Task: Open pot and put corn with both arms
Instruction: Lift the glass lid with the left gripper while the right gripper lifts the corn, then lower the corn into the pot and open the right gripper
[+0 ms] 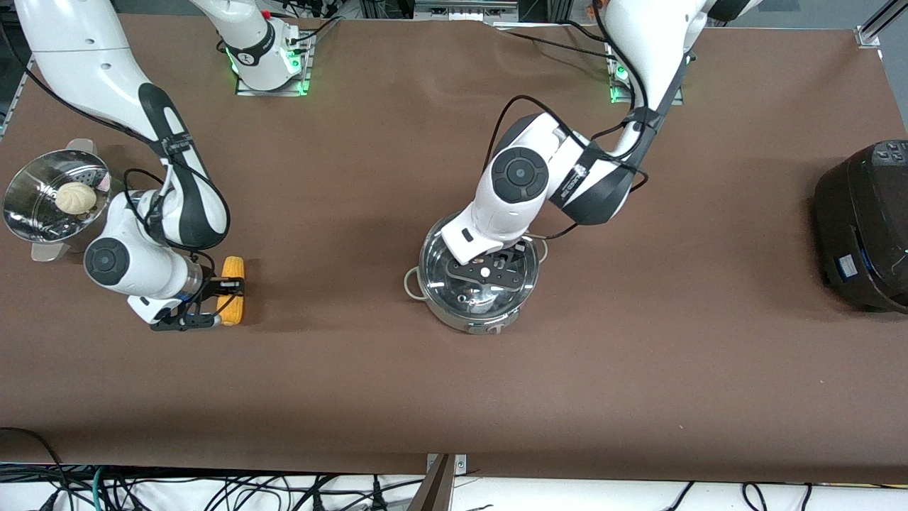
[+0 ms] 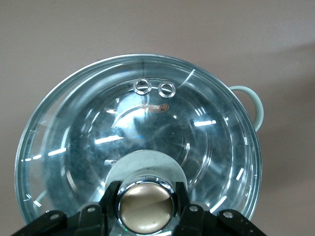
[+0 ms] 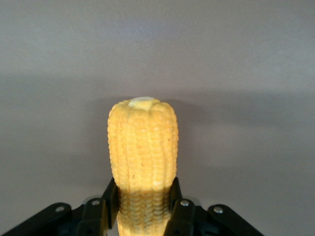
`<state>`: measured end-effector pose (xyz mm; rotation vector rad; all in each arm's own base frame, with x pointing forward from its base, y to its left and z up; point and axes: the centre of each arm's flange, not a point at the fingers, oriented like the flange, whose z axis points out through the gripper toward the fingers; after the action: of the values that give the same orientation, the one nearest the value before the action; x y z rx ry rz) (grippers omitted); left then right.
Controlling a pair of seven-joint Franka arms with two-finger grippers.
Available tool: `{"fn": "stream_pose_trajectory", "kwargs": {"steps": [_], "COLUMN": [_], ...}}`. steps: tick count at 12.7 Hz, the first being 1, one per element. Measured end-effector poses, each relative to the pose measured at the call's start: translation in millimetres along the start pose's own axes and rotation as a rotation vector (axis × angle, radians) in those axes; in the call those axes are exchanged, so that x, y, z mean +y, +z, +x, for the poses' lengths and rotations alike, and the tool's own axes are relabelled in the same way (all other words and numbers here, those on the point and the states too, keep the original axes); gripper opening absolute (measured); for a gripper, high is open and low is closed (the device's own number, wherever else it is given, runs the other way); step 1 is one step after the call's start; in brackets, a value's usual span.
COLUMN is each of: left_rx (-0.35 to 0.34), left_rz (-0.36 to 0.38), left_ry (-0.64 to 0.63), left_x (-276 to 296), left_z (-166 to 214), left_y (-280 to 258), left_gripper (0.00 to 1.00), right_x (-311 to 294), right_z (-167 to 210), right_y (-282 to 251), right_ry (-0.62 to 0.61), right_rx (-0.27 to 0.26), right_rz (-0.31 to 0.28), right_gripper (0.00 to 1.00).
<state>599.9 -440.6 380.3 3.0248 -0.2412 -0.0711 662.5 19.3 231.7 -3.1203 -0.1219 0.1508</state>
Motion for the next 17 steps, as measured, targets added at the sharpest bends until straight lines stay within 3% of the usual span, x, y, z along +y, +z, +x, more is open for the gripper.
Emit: {"fn": "stream_pose_trajectory", "kwargs": {"steps": [3,5,9,15,17], "left_rx": [-0.024,-0.026,-0.080,-0.119,-0.145], "left_rz": [0.019,0.025,0.049,0.025,0.011], "left_ry": [-0.050,-0.098,-0.097,0.005,0.026], "left_x": [-29,-66,-137,-306,-355], "left_z": [-4,-3,-11,-7,-8], "left_y": [-54,-93,-148,-187,-174], "left_gripper": [0.50,0.50,0.50,0.50,0.50], "right_x": [-2,-23,-126,-357,-407], "right_z": [5,3,-7,-30,-28], "right_y": [-69,-132,-243,-240,-212], "right_ry": [0.003,-0.011,0.047,0.182,0.209], "right_rx": [0.003,-0.015,0.000,0.055,0.085], "right_rz": [0.007,0.049,0.148,0.233,0.280], "right_gripper": [0.44,0.44,0.44,0.44,0.35]}}
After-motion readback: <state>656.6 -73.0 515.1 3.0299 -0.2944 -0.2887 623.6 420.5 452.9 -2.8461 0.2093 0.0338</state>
